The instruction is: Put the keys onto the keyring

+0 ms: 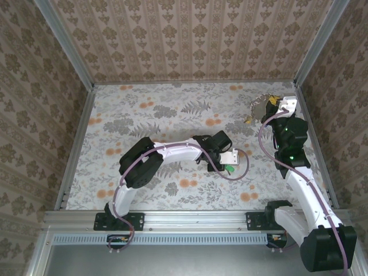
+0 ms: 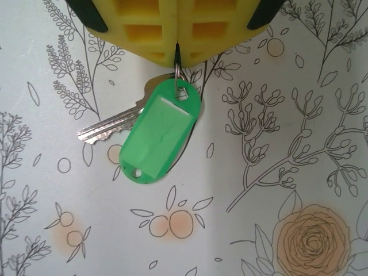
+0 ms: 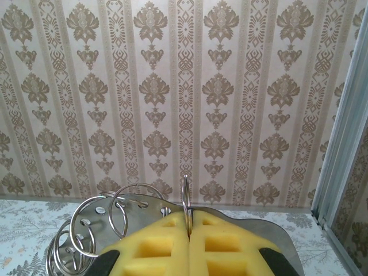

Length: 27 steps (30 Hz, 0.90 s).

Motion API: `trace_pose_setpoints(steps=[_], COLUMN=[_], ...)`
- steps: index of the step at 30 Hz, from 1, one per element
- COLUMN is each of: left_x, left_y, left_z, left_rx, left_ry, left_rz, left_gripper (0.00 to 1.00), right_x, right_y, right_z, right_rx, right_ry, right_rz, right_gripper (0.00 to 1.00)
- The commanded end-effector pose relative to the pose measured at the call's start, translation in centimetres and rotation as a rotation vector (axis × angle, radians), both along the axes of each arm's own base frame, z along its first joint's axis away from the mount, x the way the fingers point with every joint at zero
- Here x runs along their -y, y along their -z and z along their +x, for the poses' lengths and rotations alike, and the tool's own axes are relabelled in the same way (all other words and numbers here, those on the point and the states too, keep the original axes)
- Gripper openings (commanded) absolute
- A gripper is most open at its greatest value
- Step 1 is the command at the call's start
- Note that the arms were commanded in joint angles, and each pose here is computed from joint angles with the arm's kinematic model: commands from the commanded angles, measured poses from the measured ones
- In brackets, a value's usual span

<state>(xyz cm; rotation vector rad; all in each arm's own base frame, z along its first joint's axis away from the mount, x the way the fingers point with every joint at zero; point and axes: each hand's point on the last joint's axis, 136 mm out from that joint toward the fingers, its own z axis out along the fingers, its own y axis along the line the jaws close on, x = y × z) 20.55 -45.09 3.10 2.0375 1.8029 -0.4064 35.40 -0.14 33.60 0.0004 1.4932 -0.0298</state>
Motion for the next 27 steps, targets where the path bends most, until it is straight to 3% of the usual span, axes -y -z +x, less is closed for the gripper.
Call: trace_pose_setpoints(steps=[1, 7, 16, 27], left_x=[0.3, 0.2, 0.4, 0.3], left_y=[-1.5, -0.5, -0.7, 0.3], left_z=[-0.6, -0.4, 0.0, -1.8], left_rx=[-0.039, -0.055, -0.084, -0.182], left_ry=[0.031, 0.011, 0.009, 0.057], left_rz=[-0.047, -0.051, -0.064, -0.032], left_gripper=[0.09, 0.24, 0.18, 0.24], right_x=[-0.3, -0.3, -0.4, -0.3], right_y=[-1.6, -1.7, -2.0, -2.0], right_z=[-0.5, -0.4, -0.3, -0.4], right_rx=[0.070, 0.070, 0.072, 0.072], right_ry=[-0.023, -0.026, -0.031, -0.026], right_rz=[0.019, 0.019, 0.017, 0.012], right_gripper=[0.00, 0.00, 0.00, 0.00])
